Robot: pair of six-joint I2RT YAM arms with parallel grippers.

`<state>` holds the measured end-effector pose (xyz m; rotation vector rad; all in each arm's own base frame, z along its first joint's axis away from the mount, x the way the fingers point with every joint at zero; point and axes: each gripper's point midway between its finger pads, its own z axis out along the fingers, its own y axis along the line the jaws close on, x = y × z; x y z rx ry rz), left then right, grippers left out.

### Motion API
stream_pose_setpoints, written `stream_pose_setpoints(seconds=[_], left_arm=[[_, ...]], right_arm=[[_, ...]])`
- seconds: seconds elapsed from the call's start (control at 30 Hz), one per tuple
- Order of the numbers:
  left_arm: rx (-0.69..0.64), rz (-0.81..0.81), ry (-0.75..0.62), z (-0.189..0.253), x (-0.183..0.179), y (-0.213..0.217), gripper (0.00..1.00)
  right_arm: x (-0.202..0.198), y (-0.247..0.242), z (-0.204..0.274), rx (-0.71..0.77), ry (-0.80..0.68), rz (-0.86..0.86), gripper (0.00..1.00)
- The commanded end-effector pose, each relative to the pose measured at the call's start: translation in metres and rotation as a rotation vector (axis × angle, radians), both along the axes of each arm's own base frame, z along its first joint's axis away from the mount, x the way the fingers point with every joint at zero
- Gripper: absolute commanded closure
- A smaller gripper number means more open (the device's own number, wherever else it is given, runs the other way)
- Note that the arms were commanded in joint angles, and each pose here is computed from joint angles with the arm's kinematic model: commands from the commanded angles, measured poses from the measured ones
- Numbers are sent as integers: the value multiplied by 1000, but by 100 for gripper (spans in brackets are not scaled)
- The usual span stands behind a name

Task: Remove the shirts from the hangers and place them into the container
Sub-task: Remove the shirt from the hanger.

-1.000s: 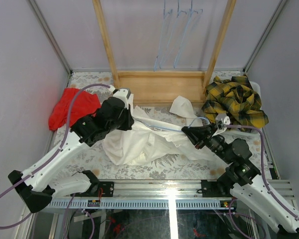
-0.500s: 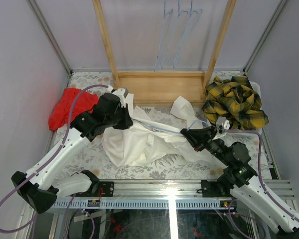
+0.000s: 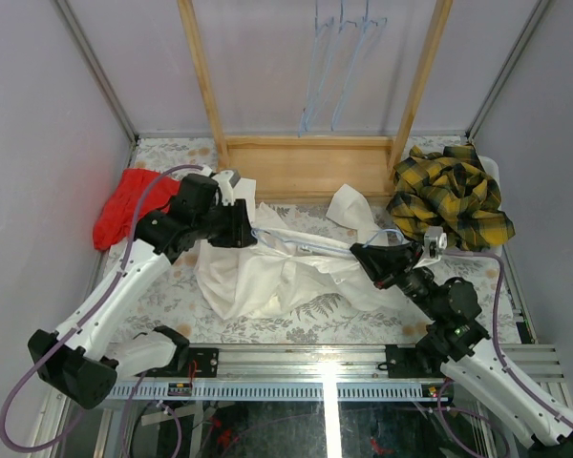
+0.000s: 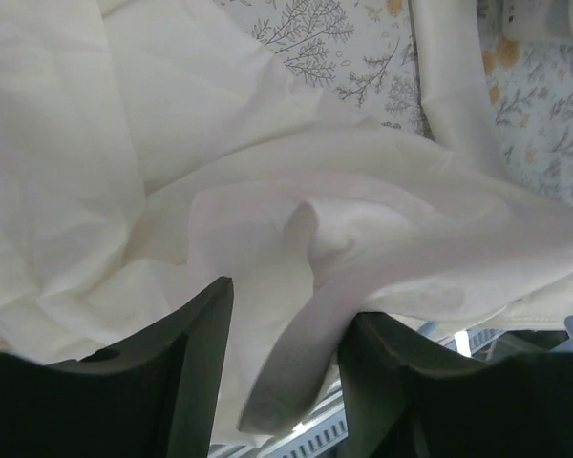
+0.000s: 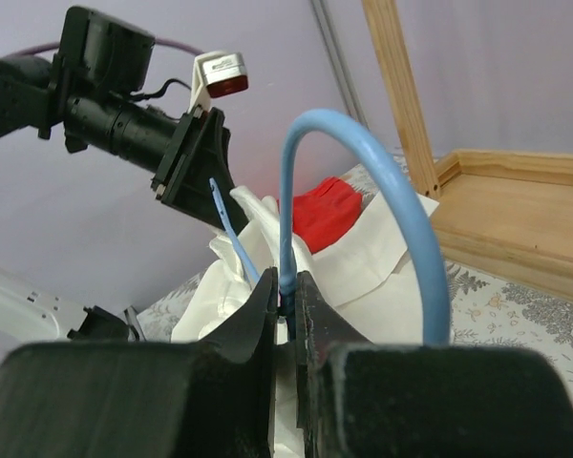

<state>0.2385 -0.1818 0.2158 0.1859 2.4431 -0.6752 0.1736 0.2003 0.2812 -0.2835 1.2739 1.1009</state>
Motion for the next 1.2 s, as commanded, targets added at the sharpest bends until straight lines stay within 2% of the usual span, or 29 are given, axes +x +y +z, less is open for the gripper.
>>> stream_pose_setpoints(seconds=[0.0, 0.27, 0.43, 0.57, 0.73, 0.8, 0.93, 1.03, 1.17], left_arm=[[44, 81, -69, 4, 7, 21, 43], [29, 249, -280, 46, 14, 50, 20], [-91, 118, -401, 76, 5, 30, 16], [-171, -19, -433, 88, -8, 10, 14], [-25, 155, -364, 63, 9, 39, 14], [-32, 103, -340, 61, 7, 31, 14], [-161, -133, -330, 69, -13, -6, 14], [-177, -179, -301, 66, -17, -14, 15], [-138, -213, -258, 51, -21, -21, 20]], right_arm=[[5, -18, 34, 116, -50, -86, 100], [14, -6, 19, -17, 48, -73, 100], [14, 7, 13, -69, 85, -14, 100], [11, 16, 16, -69, 84, 34, 100], [8, 13, 24, -45, 57, 33, 100], [11, 10, 22, -55, 86, 10, 100], [13, 8, 8, -189, 142, -8, 100], [17, 4, 0, -227, 172, -39, 100], [17, 3, 1, -192, 168, -48, 100]])
